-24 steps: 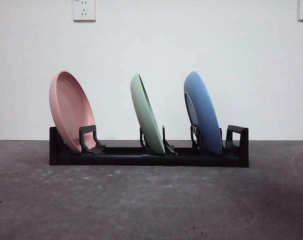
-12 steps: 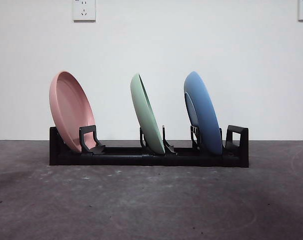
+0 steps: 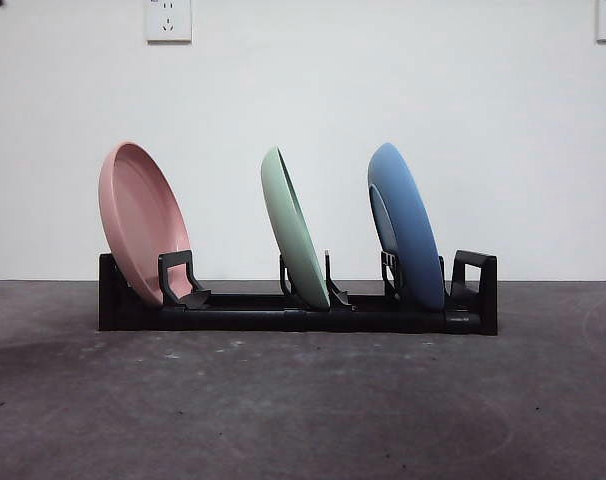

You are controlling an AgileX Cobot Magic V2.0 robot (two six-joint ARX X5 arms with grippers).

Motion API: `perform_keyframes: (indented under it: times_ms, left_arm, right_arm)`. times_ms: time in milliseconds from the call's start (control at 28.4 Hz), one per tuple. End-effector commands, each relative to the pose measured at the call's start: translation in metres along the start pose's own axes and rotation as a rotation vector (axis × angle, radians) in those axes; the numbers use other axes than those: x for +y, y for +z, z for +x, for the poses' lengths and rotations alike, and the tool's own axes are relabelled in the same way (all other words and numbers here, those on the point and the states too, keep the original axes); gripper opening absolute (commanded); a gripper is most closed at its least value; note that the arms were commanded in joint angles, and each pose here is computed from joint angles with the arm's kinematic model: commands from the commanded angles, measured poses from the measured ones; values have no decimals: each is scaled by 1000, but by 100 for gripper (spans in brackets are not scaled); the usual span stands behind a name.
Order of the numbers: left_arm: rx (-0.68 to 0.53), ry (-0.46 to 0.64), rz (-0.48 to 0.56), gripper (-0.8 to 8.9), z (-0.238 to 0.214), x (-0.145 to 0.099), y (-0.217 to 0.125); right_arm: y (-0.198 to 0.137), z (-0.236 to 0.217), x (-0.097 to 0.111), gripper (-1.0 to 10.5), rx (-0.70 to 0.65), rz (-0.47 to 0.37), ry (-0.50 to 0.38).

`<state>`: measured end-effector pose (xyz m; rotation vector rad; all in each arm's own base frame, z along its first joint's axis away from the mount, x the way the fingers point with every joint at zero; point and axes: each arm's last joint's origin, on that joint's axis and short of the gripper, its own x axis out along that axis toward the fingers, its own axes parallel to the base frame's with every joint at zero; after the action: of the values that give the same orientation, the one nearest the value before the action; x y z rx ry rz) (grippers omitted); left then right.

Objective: Place the plate

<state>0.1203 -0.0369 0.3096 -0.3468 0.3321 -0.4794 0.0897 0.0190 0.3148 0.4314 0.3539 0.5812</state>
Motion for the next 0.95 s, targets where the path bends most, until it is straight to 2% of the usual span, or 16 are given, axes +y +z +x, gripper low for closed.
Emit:
perform_keyframes:
  times_ms: [35, 211, 387, 563, 739, 844, 880, 950]
  left_arm:
    - [23, -46, 72, 15, 3, -8, 15]
    - [95, -106, 109, 15, 12, -19, 31]
    - [206, -155, 147, 15, 26, -24, 41]
    - [289, -242, 149, 15, 40, -22, 40]
    - [306, -236, 162, 38, 48, -20, 38]
    - [309, -236, 160, 134, 51, -19, 38]
    - [310, -235, 160, 190, 51, -19, 38]
    - [313, -235, 159, 371, 52, -18, 38]
  right_arm:
    - [13, 4, 4, 12, 43, -100, 40]
    - [29, 16, 5, 12, 139, -148, 93]
    - [35, 29, 4, 12, 197, -155, 172]
    - [35, 36, 1, 12, 217, -144, 176]
    - [35, 36, 1, 13, 215, -146, 166]
    - [35, 36, 0, 55, 210, -148, 138]
    - [35, 36, 0, 109, 208, -149, 128]
    - [35, 36, -1, 328, 207, -149, 121]
